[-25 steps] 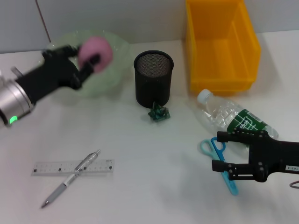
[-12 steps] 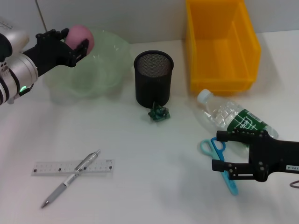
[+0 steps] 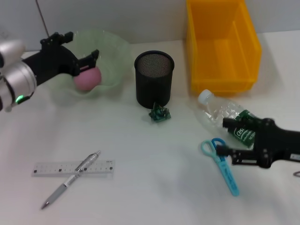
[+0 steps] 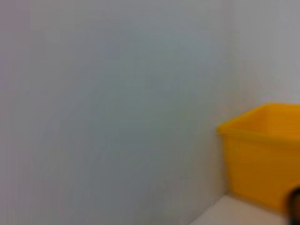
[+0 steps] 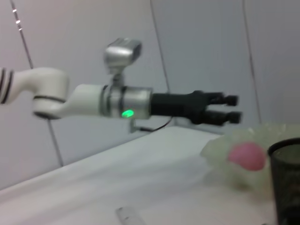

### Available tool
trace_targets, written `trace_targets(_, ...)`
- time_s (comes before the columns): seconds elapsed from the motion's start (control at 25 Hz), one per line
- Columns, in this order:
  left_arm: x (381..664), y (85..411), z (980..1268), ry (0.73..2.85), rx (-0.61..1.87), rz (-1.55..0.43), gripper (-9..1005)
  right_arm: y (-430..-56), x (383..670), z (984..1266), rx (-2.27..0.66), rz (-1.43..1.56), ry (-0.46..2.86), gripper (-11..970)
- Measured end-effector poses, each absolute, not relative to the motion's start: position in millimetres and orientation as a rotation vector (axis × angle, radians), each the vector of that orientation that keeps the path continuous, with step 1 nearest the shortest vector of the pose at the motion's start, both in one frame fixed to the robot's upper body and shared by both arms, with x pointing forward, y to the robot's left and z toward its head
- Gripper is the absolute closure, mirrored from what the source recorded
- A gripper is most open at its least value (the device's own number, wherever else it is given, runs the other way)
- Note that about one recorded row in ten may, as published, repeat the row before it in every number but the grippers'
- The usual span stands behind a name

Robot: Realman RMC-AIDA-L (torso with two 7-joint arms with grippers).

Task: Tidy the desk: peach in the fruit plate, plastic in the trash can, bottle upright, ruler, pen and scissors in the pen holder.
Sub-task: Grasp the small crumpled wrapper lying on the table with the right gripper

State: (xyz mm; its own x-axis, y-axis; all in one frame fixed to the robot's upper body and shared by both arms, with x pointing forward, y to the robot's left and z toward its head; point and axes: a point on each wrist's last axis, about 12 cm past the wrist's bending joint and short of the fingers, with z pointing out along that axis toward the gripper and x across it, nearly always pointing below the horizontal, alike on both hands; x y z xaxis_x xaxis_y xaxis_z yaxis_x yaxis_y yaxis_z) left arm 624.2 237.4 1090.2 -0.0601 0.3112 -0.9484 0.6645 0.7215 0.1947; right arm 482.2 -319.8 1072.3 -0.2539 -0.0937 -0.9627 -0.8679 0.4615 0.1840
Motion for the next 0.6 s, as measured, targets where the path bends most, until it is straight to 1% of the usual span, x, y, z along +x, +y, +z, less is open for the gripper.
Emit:
trace_targets(0.04,624,237,1090,1.656,0.795,-0.346,149,-320,482,1072,-0.840,0.931,1.671,141)
trace_targets(0.08,615,240,1090,1.637,0.812,-0.381,149,-326,486,1080,-0.796,0.914,1.688,141)
trace_targets(0.16,615,240,1090,1.637,0.812,-0.381,149,-329,491,1085,-0.761,0.915,1.713,141)
trace_targets(0.2,603,241,1090,1.605,0.835,-0.434,148,-333,500,1096,-0.706,0.923,1.764,141)
trace_targets(0.24,573,248,1083,1.547,0.889,-0.540,148,-333,500,1096,-0.706,0.923,1.764,141)
trace_targets(0.28,562,250,1079,1.528,0.909,-0.575,148,-335,510,1111,-0.688,0.926,1.818,141)
trace_targets(0.32,557,250,1078,1.519,0.918,-0.591,148,-335,510,1111,-0.688,0.926,1.818,141)
trace_targets(0.36,548,252,1074,1.509,0.931,-0.620,148,-333,514,1120,-0.705,0.917,1.839,141)
trace_targets(0.4,536,252,1068,1.506,0.953,-0.661,148,-327,522,1138,-0.749,0.894,1.878,142)
trace_targets(0.44,536,252,1068,1.506,0.953,-0.661,148,-327,522,1138,-0.749,0.894,1.878,142)
trace_targets(0.48,530,252,1064,1.509,0.971,-0.683,148,-315,532,1157,-0.803,0.845,1.929,142)
trace_targets(0.52,526,252,1062,1.513,0.991,-0.699,148,-315,532,1157,-0.803,0.845,1.929,142)
trace_targets(0.56,524,252,1061,1.514,1.001,-0.710,147,-310,536,1165,-0.824,0.815,1.951,142)
trace_targets(0.6,519,250,1057,1.522,1.021,-0.738,147,-297,543,1178,-0.871,0.748,2.019,142)
